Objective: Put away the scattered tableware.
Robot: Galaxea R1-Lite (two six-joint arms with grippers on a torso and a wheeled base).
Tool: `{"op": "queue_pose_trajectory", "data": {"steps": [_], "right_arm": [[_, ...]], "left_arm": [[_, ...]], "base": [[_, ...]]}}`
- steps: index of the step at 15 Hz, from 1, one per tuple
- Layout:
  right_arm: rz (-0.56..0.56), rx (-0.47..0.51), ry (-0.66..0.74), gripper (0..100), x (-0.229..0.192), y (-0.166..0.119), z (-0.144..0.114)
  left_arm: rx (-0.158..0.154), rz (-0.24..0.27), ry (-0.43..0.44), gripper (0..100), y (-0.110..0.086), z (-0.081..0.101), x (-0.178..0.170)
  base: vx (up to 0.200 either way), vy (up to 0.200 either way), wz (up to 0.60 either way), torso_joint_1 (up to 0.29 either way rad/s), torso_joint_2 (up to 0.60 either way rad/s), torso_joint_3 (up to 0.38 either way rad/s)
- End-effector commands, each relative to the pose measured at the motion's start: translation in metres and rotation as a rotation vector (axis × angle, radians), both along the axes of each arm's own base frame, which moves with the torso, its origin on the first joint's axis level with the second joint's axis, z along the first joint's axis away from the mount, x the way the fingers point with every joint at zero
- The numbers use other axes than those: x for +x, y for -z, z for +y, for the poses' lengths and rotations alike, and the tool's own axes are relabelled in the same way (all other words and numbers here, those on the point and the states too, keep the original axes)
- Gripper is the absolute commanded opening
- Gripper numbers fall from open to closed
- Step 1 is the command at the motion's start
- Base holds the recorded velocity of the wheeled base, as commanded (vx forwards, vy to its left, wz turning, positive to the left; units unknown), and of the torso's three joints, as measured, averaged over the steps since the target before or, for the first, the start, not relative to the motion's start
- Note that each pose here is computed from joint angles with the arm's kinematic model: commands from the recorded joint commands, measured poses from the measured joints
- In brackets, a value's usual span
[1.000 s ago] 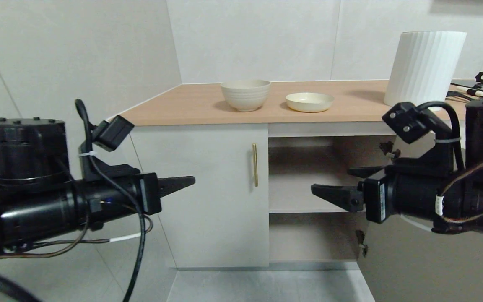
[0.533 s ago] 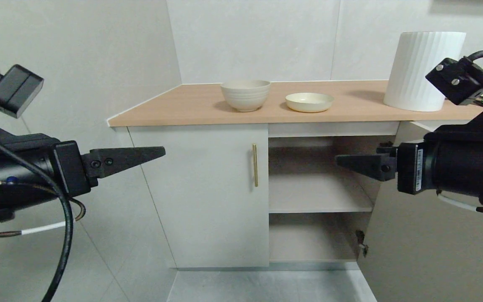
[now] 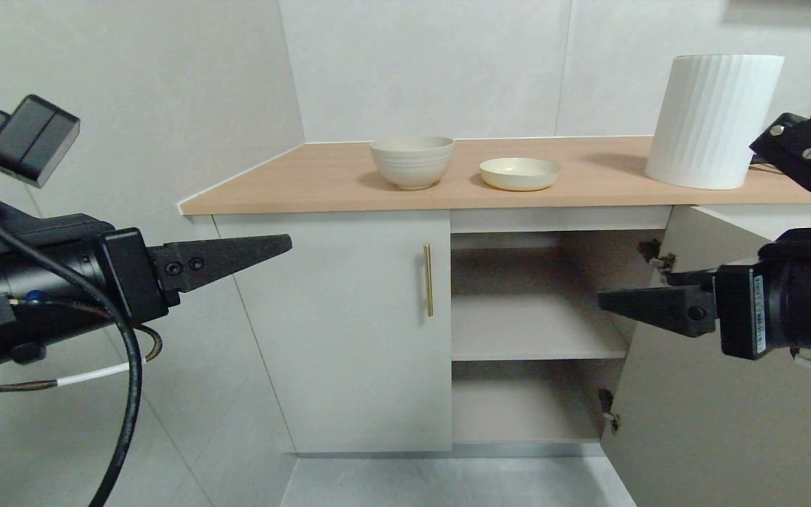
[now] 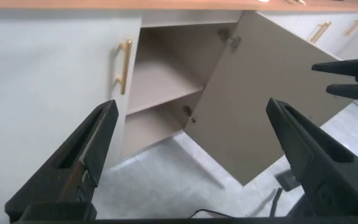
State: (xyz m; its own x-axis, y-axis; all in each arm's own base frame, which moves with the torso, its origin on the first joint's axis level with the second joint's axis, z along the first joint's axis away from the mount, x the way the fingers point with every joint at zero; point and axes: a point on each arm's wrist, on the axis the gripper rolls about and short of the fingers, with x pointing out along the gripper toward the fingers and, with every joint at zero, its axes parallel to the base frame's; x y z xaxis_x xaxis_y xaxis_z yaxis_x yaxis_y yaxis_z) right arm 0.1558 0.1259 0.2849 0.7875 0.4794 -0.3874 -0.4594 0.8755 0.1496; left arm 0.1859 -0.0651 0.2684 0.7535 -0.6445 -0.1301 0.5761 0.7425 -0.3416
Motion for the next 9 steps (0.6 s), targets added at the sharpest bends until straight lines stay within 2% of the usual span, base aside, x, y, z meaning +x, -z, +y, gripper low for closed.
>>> {"op": "queue_pose_trajectory", "data": {"steps": [1, 9], "right_arm": [[-0.021, 0.02, -0.004, 100, -0.0063, -0.0055, -0.005], [-0.012, 0.009, -0.007, 100, -0.0058, 0.0017, -0.0053]], "left_arm": [[0.0, 0.002, 0.0, 100, 0.0002, -0.0002, 0.0003], [0.001, 0.009, 0.005, 100, 0.0013, -0.0016, 0.002]], "base": [[0.2, 0.0, 0.0, 0.007, 0.01, -0.012], [0.2, 0.0, 0.0, 0.002, 0.0, 0.008]]}}
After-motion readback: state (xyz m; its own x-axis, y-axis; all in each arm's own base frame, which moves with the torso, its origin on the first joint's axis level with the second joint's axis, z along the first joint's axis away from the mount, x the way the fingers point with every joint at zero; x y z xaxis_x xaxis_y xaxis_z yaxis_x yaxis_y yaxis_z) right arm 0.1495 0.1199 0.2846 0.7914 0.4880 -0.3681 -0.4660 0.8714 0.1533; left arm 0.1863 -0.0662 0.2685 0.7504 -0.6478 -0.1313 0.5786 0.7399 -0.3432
